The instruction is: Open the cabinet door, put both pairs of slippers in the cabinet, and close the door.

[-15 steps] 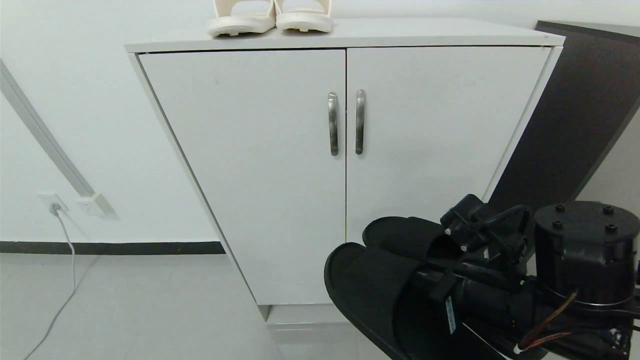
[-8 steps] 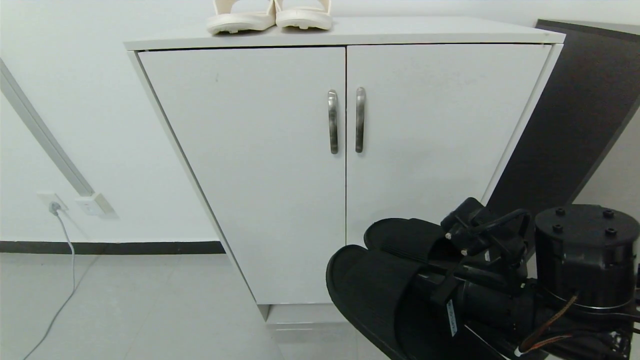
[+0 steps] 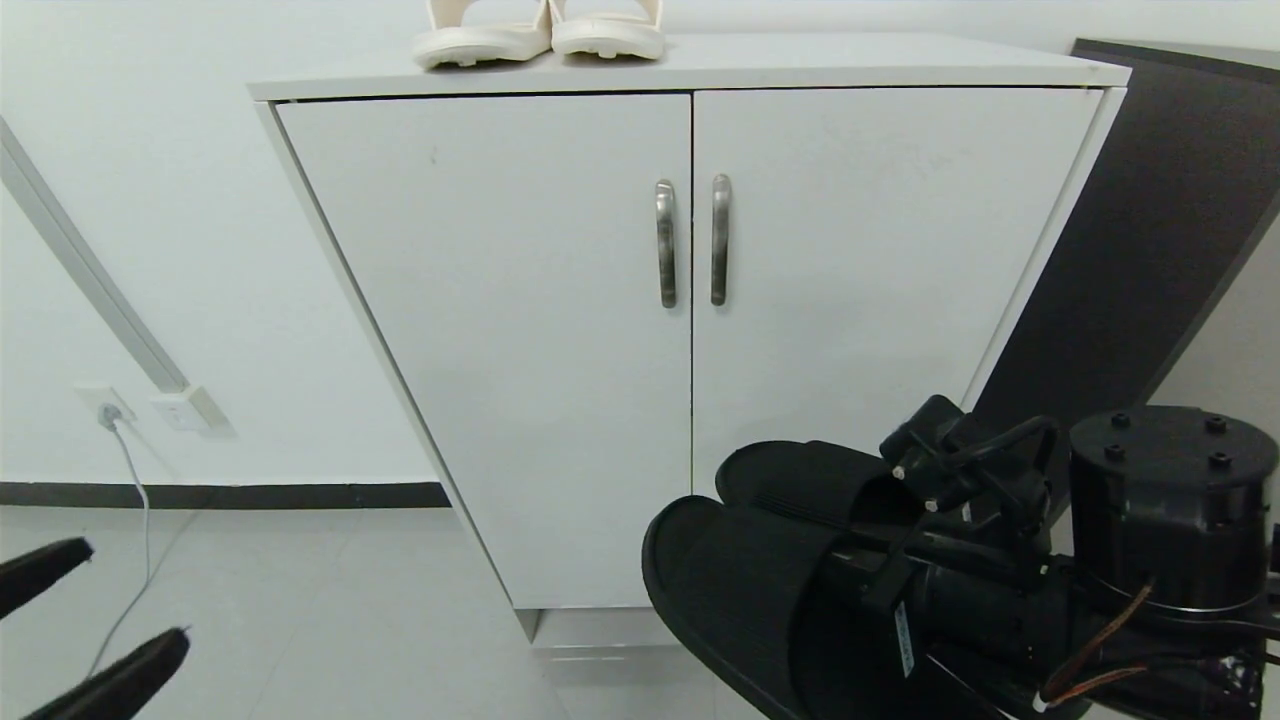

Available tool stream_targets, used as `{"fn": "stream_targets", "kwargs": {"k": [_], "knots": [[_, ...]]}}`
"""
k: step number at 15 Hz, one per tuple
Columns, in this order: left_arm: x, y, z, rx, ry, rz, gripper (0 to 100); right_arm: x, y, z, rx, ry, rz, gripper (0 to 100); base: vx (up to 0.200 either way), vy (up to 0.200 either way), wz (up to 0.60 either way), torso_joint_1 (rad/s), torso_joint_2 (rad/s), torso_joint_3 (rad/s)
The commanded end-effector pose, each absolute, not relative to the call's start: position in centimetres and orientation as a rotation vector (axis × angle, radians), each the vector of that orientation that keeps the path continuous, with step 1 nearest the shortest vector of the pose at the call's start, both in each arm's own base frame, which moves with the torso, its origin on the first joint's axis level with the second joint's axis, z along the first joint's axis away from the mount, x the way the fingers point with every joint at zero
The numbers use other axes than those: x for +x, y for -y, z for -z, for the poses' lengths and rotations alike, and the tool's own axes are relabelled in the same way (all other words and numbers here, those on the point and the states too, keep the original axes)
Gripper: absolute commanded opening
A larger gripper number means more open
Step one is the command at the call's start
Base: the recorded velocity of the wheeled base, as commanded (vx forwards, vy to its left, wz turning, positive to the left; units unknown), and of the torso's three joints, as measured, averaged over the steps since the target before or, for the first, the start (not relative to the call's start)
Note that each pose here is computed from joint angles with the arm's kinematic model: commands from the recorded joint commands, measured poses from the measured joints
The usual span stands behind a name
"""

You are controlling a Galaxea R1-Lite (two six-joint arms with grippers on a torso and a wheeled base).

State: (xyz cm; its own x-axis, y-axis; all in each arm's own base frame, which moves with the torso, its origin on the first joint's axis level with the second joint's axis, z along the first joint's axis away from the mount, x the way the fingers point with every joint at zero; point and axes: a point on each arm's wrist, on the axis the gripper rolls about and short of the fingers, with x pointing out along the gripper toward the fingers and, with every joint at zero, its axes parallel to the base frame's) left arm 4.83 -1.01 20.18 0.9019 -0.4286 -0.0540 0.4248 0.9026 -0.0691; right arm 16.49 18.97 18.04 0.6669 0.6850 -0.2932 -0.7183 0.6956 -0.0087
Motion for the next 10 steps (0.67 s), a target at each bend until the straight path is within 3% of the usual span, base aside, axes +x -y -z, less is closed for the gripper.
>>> {"fn": "stream_targets", "kwargs": {"k": [1, 2, 3, 5, 10], "knots": [[10.3, 2.0, -21.4, -0.075, -0.117, 0.561, 100, 16.7, -18.9, -17.8, -0.127, -0.286, -0.794, 0, 0.0, 0.0, 0.0, 0.0, 0.0, 0.0], [10.4, 2.0, -21.5, -0.074, -0.115, 0.566, 100, 16.7, -18.9, -17.8, -0.127, -0.286, -0.794, 0, 0.0, 0.0, 0.0, 0.0, 0.0, 0.0], [11.8, 3.6, -23.4, -0.094, -0.099, 0.636, 100, 16.7, -18.9, -17.8, -0.127, -0.288, -0.796, 0, 0.0, 0.0, 0.0, 0.0, 0.0, 0.0], [12.8, 5.2, -24.5, -0.091, -0.093, 0.681, 100, 16.7, -18.9, -17.8, -0.126, -0.287, -0.797, 0, 0.0, 0.0, 0.0, 0.0, 0.0, 0.0], [16.3, 12.0, -27.0, -0.092, -0.117, 0.838, 100, 16.5, -18.9, -17.4, -0.136, -0.3, -0.817, 0, 0.0, 0.0, 0.0, 0.0, 0.0, 0.0]]}}
